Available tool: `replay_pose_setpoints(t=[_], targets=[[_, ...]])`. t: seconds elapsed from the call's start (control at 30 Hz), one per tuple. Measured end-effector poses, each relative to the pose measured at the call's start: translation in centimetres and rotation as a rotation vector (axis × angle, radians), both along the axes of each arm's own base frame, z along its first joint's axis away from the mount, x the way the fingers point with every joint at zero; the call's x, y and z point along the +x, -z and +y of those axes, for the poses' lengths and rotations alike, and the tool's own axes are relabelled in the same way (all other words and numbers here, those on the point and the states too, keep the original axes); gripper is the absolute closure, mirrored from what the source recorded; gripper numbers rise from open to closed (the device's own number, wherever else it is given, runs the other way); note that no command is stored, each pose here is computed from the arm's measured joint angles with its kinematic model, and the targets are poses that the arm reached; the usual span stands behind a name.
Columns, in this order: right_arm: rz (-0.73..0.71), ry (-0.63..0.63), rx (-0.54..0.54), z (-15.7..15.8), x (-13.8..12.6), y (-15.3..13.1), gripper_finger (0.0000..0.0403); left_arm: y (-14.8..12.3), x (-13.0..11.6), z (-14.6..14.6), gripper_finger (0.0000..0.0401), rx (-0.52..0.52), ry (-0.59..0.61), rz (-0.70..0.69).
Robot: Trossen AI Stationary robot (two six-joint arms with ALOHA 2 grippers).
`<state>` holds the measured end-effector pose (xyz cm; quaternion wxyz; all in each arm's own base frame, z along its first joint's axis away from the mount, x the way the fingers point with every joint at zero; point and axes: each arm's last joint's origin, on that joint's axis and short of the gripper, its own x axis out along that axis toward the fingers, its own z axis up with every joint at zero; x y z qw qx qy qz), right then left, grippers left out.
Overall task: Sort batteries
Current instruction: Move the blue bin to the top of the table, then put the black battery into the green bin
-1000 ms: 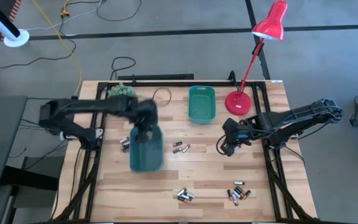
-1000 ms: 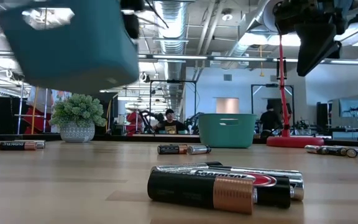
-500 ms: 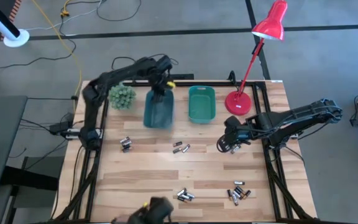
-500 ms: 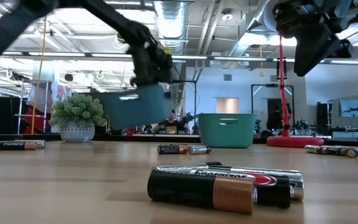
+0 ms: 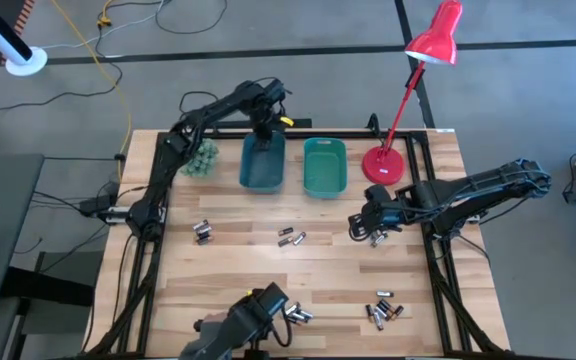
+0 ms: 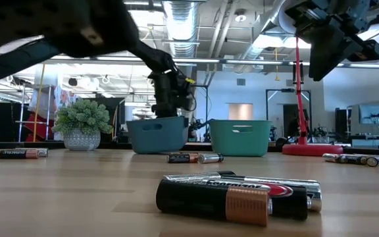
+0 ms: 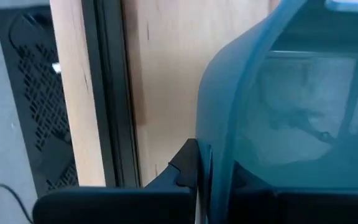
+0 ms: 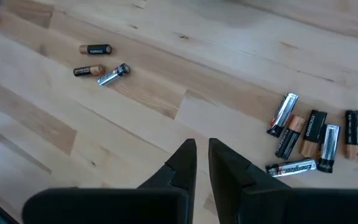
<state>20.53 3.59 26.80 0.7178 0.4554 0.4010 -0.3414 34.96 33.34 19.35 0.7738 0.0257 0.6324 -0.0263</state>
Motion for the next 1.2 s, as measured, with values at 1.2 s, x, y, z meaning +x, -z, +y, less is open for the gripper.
replay_pose_setpoints(t=[1.2], targets=[[-0.005,0.022,-0.020,-0.12,0.00,0.00,0.0340,0.64,-0.20,-0.22,0.0326,-0.014,-0.116,0.065]])
